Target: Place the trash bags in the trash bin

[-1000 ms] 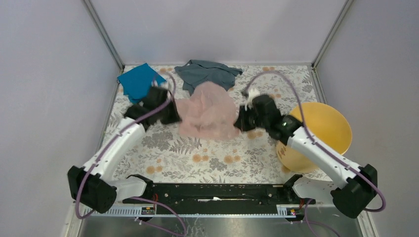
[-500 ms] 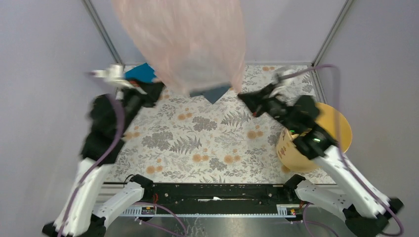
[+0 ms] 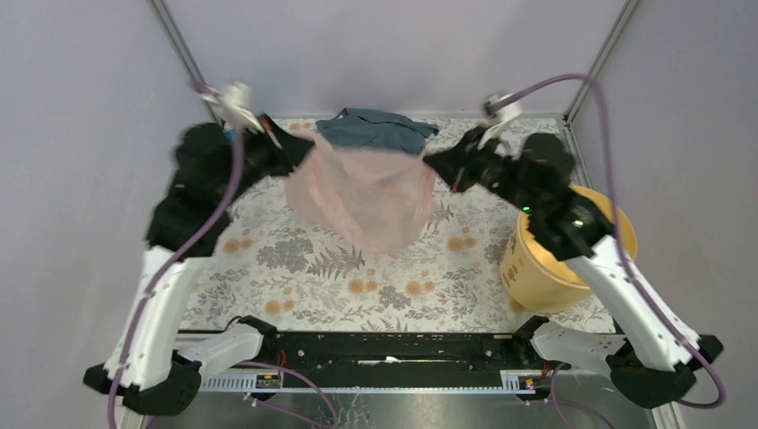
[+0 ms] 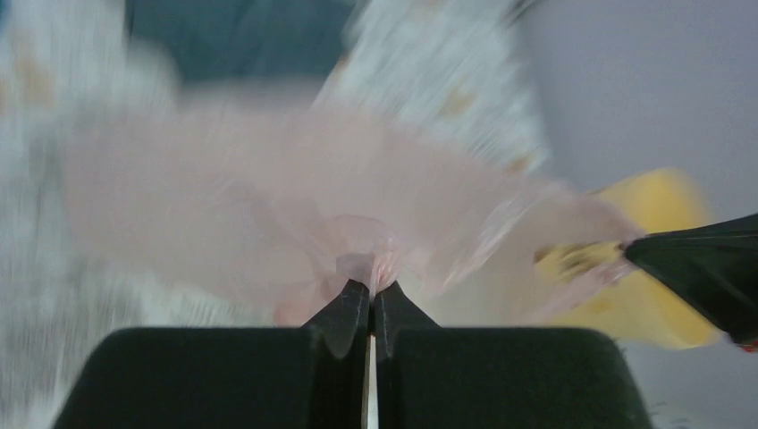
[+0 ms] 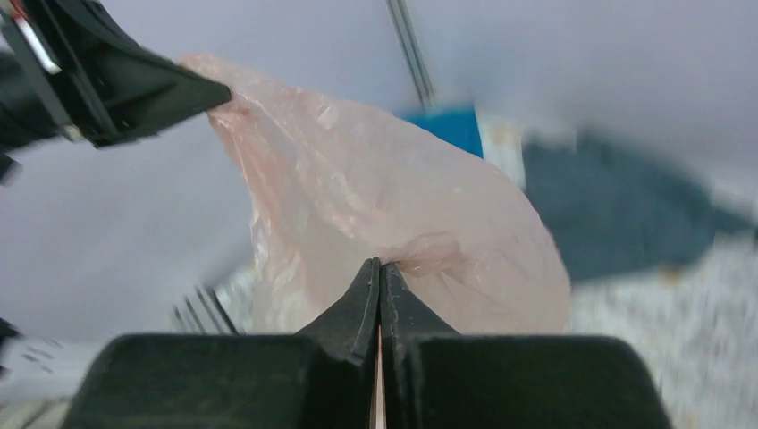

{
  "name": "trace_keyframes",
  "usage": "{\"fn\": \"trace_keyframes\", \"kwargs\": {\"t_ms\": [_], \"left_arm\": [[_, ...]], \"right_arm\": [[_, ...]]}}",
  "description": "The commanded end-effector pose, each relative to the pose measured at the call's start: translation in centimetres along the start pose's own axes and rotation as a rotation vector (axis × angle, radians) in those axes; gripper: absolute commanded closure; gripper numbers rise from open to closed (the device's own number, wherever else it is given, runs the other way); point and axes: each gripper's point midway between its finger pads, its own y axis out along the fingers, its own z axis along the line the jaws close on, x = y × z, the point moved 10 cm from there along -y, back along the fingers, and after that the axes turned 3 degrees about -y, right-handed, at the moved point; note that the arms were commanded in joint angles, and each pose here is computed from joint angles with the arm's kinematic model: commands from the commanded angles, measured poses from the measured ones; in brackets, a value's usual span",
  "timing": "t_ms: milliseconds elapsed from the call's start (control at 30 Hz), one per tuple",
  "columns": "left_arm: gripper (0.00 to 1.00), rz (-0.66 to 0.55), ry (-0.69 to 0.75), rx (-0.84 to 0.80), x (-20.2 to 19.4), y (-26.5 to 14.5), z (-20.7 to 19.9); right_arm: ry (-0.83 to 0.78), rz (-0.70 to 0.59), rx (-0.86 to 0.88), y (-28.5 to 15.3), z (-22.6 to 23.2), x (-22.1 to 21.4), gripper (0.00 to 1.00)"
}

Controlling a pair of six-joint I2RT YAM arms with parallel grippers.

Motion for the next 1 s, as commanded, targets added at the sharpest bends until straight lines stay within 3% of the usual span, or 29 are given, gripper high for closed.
{"fn": "trace_keyframes", "kwargs": {"t_ms": [0,67,133,300,333,400,500,633,733,833,967], "left_arm": [[1.00,-0.267,0.122,-0.147,5.4,-5.8,-4.1],[1.00,-0.335,0.101,-0.068,4.9,-6.3,-2.9],[1.00,-0.301,0.040,0.053,2.3,-4.7,-0.3],[1.00,0.163,-0.095,0.214,-10.2,1.4,7.7],[1.00,0.217,-0.108,0.247,-11.9,1.5,8.8],[1.00,0.252,-0.111,0.271,-13.6,1.0,9.9],[1.00,0.168,-0.048,0.196,-12.2,0.0,8.9],[1.00,-0.016,0.082,0.125,-5.2,-0.5,5.0],[1.00,-0.124,0.150,0.074,-1.1,-0.4,2.5],[1.00,-0.214,0.172,0.100,0.2,-0.2,2.4],[1.00,-0.290,0.168,0.204,-0.4,-0.5,4.0]], "right_arm": [[-0.098,-0.241,0.081,-4.6,2.6,5.9,1.00],[-0.093,-0.271,0.107,-4.8,2.6,5.2,1.00],[-0.056,-0.199,0.076,-3.1,1.2,1.8,1.00],[0.130,0.217,-0.028,2.6,-3.4,-12.1,1.00],[0.176,0.295,-0.026,2.9,-4.1,-15.1,1.00],[0.236,0.323,-0.023,2.8,-4.3,-17.0,1.00],[0.207,0.290,-0.025,2.6,-3.8,-14.7,1.00],[0.073,0.178,-0.028,1.3,-1.8,-6.5,1.00],[0.038,0.057,-0.012,-0.6,-0.5,-2.7,1.00],[0.058,0.044,-0.031,-0.9,-0.7,-3.3,1.00],[0.132,0.166,-0.069,0.6,-1.9,-7.2,1.00]]}}
